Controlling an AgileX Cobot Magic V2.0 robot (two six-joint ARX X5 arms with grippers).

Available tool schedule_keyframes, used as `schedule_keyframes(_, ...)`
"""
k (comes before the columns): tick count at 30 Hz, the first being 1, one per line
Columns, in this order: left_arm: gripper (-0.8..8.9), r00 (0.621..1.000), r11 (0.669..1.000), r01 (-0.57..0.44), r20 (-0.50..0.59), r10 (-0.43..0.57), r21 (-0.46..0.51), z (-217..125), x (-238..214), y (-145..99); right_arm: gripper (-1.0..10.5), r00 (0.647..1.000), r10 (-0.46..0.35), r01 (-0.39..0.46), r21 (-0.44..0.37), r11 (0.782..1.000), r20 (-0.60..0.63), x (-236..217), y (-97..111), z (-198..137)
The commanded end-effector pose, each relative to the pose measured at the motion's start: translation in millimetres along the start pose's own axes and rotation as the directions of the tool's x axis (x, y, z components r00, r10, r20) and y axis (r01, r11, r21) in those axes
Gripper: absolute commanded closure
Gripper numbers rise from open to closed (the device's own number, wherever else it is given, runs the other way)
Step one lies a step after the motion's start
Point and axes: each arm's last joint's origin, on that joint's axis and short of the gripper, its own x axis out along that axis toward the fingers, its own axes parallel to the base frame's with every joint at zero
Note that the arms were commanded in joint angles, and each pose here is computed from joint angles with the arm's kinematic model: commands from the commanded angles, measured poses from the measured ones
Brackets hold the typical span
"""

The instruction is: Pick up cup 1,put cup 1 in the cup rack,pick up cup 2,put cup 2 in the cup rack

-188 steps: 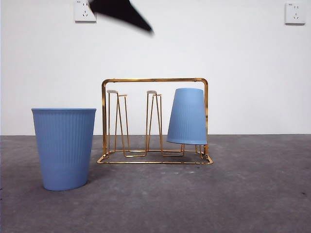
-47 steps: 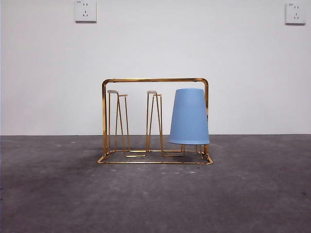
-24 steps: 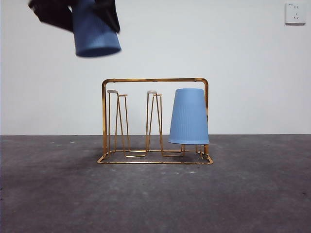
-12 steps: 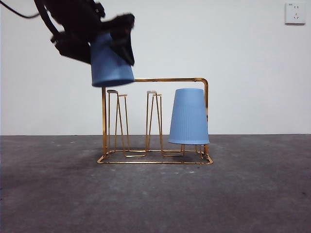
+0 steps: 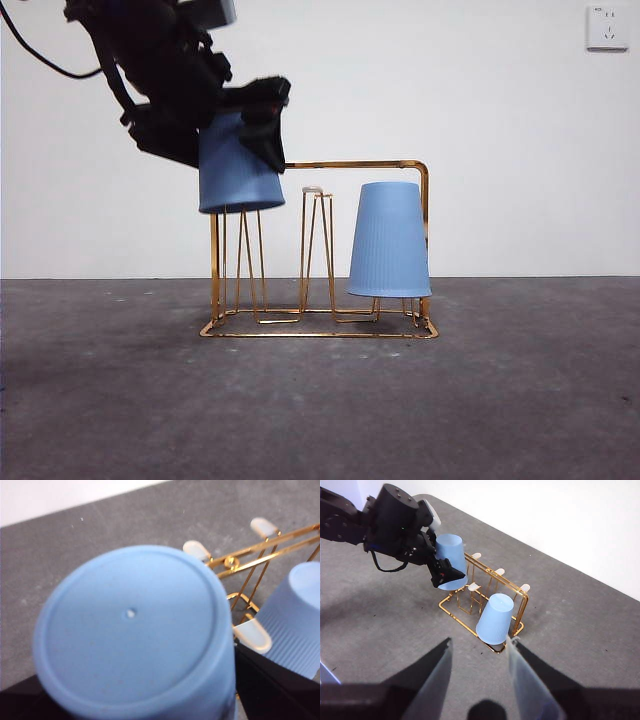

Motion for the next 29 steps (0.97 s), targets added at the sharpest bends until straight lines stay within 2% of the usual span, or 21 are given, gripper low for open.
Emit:
schedule_keyframes(1,8.20,1.000,1.000,-0.008,-0.014,0.008,-0.007,-6.1,8.1,1.0,7.6,1.000,-0.004,0.004,0.009,1.000,-0.007,0.2,0.0,-1.3)
schedule_keyframes(16,8.20,0.992,1.000,-0.024,-0.121,0.025,0.006,-32.6,39.7,-0.3,7.6,0.999,-0.002,0.002,0.004,1.000,-0.033,0.1,0.2,-3.9)
schedule_keyframes(29,8.19,0.981,0.999,-0.043,-0.191,0.044,0.012,-45.7,49.0,0.3,7.6,0.999,-0.002,0.002,0.003,1.000,-0.038,0.1,0.2,-4.3)
